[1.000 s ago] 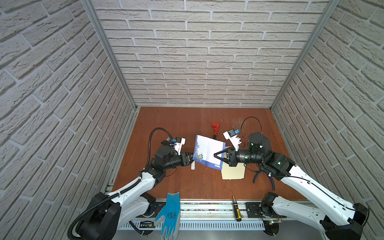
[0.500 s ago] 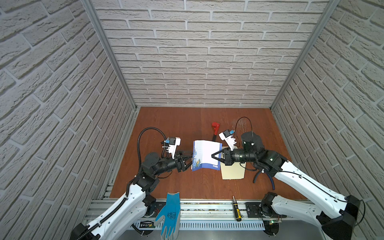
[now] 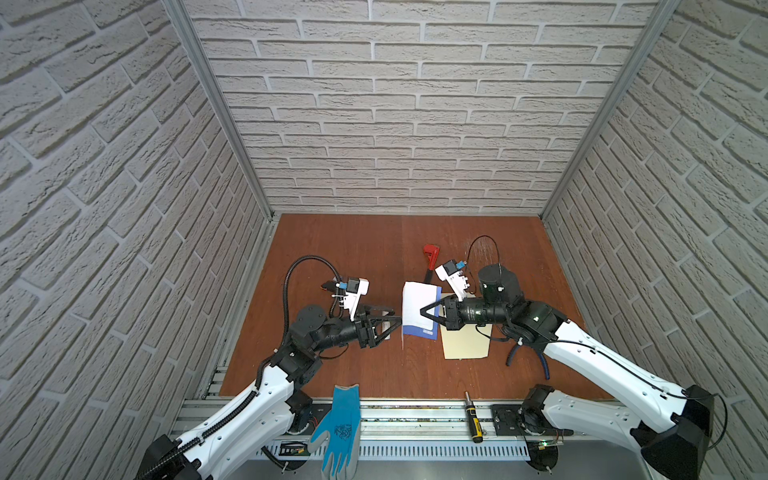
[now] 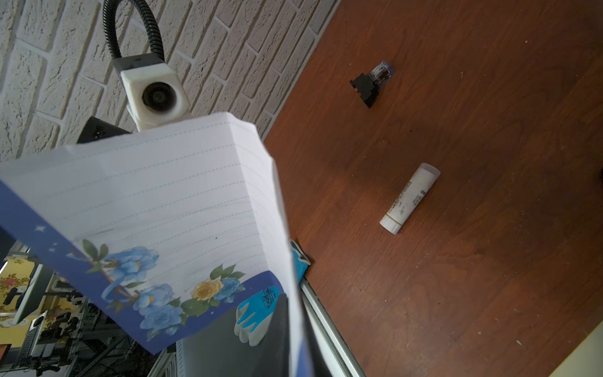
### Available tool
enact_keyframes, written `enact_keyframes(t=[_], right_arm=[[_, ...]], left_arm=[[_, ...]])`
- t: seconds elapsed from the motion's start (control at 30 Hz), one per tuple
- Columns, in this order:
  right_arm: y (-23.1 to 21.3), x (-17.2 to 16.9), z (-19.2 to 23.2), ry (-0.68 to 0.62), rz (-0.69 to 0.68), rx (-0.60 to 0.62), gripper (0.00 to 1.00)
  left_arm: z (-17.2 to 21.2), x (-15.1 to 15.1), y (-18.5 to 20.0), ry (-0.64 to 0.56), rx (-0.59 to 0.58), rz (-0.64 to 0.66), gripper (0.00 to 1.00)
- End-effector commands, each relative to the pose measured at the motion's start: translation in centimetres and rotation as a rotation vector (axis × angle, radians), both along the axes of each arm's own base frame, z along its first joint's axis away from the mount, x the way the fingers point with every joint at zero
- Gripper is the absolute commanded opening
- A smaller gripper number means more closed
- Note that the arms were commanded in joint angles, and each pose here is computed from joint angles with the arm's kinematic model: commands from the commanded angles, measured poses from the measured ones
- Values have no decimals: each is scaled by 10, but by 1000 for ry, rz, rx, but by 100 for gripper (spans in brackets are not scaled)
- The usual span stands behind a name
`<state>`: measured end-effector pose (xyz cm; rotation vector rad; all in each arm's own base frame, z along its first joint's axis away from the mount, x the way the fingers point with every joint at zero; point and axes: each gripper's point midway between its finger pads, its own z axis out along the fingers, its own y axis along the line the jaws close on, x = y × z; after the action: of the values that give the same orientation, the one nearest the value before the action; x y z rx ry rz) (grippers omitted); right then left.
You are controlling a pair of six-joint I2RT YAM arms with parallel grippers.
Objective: Place the letter into the envelope and seal it
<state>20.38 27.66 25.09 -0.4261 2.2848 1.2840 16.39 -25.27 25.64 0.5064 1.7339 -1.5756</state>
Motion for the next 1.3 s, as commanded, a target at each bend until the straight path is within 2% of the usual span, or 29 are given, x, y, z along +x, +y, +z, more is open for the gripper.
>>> enact_keyframes(t=[0.0,0.53,1.03,1.27], right_arm=[[8,2,7,-24,9,49,6],[17,5,2,-1,22,91,6],[18,3,1,1,37,95,6],[16,1,3,0,40,93,6]], left_arm=[[4,-1,-5,-24,-27,-16,72],[8,-5,-13,-29,-62,-50,60],[17,-12,-14,-52,-88,-73,44],[19,-13,-14,-46,-101,-80,34]])
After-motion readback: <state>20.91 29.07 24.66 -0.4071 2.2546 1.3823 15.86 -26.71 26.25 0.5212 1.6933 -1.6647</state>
